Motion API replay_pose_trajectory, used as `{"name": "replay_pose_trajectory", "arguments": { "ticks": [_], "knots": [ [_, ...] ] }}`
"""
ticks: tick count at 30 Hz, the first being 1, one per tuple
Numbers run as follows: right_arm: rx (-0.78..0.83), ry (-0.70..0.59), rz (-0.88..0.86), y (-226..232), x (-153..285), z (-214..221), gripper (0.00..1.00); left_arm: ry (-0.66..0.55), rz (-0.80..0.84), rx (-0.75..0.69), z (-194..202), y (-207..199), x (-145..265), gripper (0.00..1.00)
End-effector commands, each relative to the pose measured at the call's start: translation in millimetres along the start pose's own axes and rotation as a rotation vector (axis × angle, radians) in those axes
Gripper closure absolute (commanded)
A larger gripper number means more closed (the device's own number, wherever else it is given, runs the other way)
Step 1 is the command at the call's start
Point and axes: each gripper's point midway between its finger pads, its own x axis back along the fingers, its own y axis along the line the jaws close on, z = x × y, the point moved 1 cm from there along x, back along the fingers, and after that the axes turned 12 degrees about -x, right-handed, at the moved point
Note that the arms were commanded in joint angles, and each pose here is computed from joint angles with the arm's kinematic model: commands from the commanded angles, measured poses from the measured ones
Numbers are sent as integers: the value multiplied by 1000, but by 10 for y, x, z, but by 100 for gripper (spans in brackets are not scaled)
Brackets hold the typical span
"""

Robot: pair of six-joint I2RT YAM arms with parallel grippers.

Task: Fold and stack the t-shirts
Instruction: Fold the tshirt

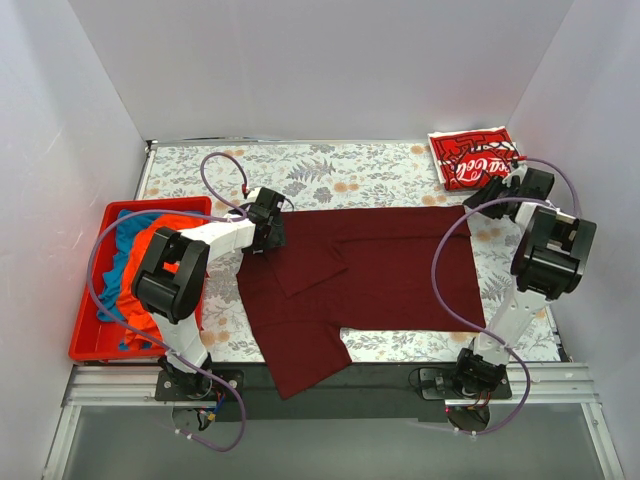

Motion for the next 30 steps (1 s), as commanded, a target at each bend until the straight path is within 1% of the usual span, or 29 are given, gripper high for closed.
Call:
{"name": "replay_pose_trajectory", "arguments": {
  "ticks": [1,3,4,6,9,14,17,23,27,28,30],
  "knots": [
    [16,-65,-45,299,313,-41,62,63,-100,-54,195,231,-3,35],
    [5,-72,-64,380,405,7,62,62,-102,-59,190,237,-1,35],
    [-10,-62,-64,350,410,99,61,59,-103,-58,180,236,-1,35],
    [-39,-41,-126,438,432,201,61,59,-103,-58,180,236,-1,35],
    [-101,14,-188,427,375,415,60,58,-110,-61,179,245,3,35],
    [-156,70,-193,203,227,676,60,70,-128,-69,216,274,-29,35],
    [-206,80,-172,18,189,736,60,77,-140,-75,234,291,-44,35],
    [-253,46,-133,-276,204,655,60,87,-157,-78,233,297,-113,34],
    [-250,22,-127,-332,142,493,60,96,-130,-45,109,289,-247,34],
    [-243,10,-134,-311,122,397,60,93,-123,-31,30,275,-295,34],
    [-254,18,-140,-329,63,373,60,97,-106,-10,-31,289,-355,33]
  ]
}}
